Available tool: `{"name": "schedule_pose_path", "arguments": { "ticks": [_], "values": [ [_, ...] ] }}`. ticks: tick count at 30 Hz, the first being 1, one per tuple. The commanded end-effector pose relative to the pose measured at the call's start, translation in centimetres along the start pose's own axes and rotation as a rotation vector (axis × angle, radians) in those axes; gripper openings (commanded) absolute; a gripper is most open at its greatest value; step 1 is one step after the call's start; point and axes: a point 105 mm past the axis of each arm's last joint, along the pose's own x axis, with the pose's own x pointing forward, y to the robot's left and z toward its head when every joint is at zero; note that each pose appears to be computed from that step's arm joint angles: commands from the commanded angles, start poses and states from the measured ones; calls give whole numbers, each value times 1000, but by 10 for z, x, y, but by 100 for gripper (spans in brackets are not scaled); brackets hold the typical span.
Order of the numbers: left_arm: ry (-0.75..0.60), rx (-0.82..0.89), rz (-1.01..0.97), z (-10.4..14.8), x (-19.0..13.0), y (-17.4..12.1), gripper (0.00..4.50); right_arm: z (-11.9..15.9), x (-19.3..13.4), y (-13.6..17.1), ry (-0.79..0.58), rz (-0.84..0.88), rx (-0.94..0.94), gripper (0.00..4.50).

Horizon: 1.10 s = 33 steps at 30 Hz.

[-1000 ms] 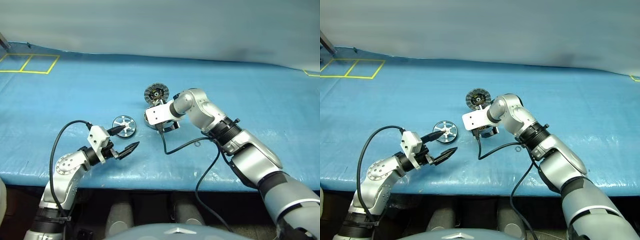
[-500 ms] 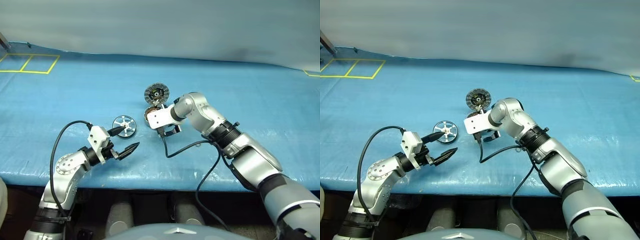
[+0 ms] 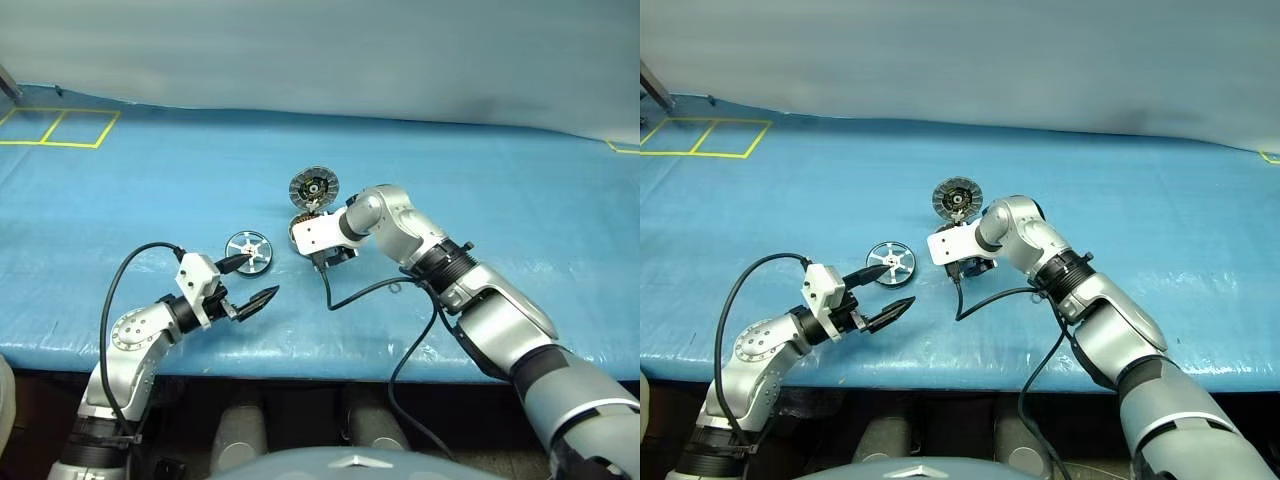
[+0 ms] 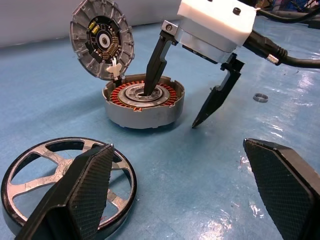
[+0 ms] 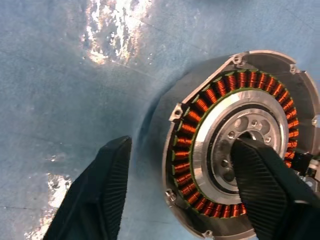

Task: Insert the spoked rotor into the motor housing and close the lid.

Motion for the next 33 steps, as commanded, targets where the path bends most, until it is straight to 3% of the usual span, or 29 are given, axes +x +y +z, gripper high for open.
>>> {"name": "schedule_pose_path", "arguments": {
  "ticks": [1,4,8,33],
  "values": [
    [-35,30,-20,13,0,-5,450,8,-2,-4,-27,-21,-3,299],
    [-31,32,-22,14,-2,-4,450,12,-2,-6,-49,-40,16,299],
    [-23,36,-26,15,-5,-3,450,15,1,-3,-59,-53,37,218],
    [2,27,-40,10,-8,-1,450,27,-9,45,-94,-69,56,218]
  ]
}}
